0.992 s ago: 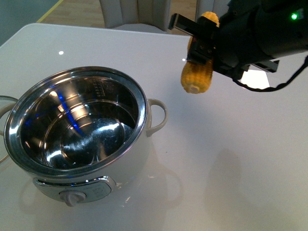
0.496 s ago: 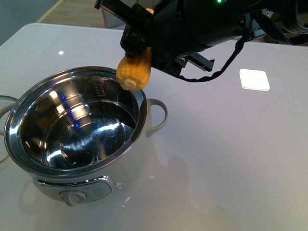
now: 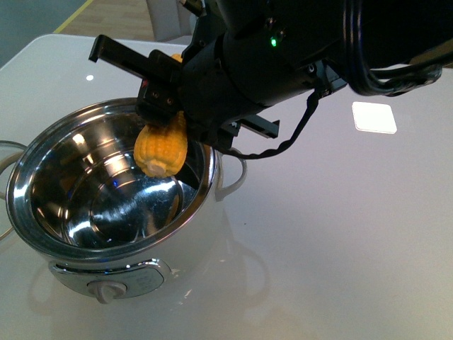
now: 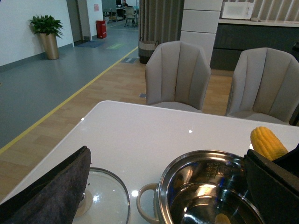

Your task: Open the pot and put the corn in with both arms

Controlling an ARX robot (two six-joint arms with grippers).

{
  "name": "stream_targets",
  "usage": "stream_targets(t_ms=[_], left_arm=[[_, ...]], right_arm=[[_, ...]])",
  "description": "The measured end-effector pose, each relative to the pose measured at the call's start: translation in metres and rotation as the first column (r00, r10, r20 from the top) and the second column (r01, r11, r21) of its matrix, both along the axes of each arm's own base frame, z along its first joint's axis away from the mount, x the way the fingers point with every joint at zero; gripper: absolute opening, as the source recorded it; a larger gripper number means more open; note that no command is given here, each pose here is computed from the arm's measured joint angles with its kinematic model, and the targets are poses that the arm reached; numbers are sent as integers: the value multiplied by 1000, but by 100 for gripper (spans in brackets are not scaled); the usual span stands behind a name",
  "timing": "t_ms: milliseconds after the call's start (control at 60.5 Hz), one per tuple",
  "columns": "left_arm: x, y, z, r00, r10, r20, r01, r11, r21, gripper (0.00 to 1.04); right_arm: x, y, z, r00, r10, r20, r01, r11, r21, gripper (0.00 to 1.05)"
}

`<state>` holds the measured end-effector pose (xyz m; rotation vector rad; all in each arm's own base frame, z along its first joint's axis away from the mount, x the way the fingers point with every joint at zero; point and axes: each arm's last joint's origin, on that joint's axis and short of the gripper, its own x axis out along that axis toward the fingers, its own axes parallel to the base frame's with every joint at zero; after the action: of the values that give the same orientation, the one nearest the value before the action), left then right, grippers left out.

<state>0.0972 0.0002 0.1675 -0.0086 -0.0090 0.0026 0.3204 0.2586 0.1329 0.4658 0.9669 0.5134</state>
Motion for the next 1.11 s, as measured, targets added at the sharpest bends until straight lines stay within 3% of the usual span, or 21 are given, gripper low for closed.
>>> stream_targets(t_ms=[430, 860, 1108], left_arm=[[0, 0, 0, 1000, 0, 0, 0, 1000, 0, 98], [0, 0, 0, 1000, 0, 0, 0, 1000, 0, 98], [0, 0, 0, 1000, 0, 0, 0, 1000, 0, 98]], right_arm=[[-11, 12, -9, 996, 82, -40, -84, 996, -35, 23], [-13, 7, -15, 996, 71, -51, -73, 996, -53, 95], [-12, -24, -5, 1000, -25, 2, 25, 999, -45, 96]])
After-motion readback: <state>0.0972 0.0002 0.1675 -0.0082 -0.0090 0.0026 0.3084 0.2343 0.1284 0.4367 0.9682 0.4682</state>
